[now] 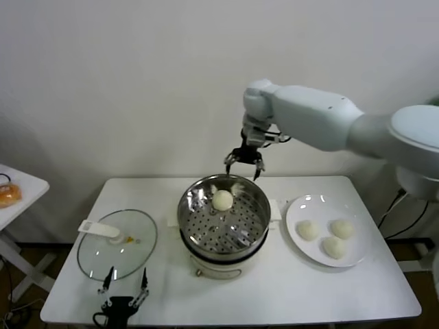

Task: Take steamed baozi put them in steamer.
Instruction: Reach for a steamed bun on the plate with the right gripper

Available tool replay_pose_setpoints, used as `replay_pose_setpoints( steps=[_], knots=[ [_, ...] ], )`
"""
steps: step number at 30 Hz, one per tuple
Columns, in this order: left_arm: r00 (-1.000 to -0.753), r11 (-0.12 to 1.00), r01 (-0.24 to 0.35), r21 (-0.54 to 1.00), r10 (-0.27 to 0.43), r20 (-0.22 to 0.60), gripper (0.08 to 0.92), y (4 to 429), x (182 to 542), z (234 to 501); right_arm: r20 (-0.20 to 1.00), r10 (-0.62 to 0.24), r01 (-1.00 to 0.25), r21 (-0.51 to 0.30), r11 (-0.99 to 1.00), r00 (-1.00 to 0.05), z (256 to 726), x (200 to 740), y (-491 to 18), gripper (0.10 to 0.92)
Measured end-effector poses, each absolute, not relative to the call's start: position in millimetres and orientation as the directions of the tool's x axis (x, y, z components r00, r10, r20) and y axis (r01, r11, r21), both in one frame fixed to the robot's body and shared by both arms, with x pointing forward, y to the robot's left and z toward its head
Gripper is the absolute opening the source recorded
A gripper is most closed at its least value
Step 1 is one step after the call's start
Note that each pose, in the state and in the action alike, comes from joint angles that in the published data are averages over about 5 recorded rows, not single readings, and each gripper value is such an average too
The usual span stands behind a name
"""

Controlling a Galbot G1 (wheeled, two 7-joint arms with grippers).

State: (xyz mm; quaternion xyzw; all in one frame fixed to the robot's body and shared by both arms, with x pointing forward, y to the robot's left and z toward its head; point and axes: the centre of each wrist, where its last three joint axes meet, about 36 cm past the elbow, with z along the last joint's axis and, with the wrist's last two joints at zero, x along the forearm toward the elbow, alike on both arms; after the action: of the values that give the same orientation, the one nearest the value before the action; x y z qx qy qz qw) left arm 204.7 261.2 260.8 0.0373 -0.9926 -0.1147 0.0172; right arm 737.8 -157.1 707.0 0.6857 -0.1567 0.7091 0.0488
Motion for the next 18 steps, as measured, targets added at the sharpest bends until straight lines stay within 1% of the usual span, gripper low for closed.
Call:
replay_pose_setpoints(
  steps=[4,10,14,18],
  knots=[
    [-0.997,0.971,-0.070,0.230,-0.078,0.025,0.823,261,205,261,0.985,-0.148,-0.467,-0.174,-0.867,-0.092,701,732,-204,0.823],
    [-0.997,0.971,-0.067,0.229,-0.075,0.025,0.823,260,206,260,0.983,-0.135,-0.721,-0.186,-0.668,-0.128,677,715,-262,0.823],
    [-0.997,0.972,-0.061,0.229,-0.069,0.027,0.823,259,206,259,0.982,-0.137,-0.834,-0.183,-0.520,-0.130,659,702,-288,0.823],
    [-0.997,0.971,-0.060,0.232,-0.069,0.031,0.823,259,205,259,0.985,-0.125,-0.904,-0.157,-0.398,-0.116,637,691,-302,0.823]
  ],
)
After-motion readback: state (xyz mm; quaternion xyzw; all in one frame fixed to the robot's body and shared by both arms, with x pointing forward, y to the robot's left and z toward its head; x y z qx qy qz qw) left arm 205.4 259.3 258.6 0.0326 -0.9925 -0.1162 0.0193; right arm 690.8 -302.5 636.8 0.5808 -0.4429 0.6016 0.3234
